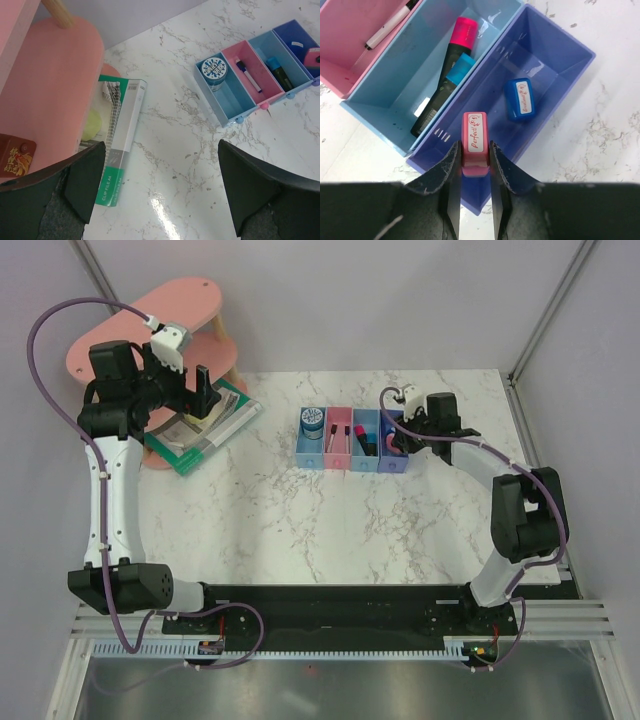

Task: Sort the stationery into containers
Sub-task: Place the stationery in the storage box.

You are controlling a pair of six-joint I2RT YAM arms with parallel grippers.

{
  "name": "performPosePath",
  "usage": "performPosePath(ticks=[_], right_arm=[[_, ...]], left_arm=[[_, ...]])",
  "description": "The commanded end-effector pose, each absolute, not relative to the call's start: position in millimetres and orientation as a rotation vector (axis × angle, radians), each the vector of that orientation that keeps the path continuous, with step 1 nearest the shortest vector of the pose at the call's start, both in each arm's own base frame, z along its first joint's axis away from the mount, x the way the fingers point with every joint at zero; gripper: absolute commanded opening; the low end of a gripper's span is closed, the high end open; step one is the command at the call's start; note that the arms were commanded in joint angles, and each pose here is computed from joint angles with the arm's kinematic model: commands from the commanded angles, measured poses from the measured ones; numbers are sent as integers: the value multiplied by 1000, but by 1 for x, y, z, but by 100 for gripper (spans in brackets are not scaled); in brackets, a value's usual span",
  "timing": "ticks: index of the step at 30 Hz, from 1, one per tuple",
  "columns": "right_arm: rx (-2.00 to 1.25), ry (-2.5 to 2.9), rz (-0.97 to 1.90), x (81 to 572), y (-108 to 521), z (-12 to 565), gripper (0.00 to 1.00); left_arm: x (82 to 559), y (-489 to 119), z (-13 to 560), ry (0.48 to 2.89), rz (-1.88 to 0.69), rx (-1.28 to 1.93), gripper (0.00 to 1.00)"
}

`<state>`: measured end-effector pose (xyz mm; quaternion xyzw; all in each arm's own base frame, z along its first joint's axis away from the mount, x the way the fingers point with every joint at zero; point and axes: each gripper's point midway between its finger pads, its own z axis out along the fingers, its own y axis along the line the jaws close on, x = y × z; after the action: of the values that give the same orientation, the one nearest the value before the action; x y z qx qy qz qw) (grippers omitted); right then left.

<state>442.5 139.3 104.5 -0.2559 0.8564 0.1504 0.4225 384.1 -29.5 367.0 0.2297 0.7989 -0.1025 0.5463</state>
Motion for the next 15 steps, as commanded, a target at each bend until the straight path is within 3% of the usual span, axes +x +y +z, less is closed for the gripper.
performPosePath(ticks=[1,15], right_arm=[[-620,2039,380,458,141,119,6],[-595,2032,376,477,144,88,6]], left_arm=[[384,-34,386,1834,-274,508,100],[382,-39,395,1805,-308,497,100]])
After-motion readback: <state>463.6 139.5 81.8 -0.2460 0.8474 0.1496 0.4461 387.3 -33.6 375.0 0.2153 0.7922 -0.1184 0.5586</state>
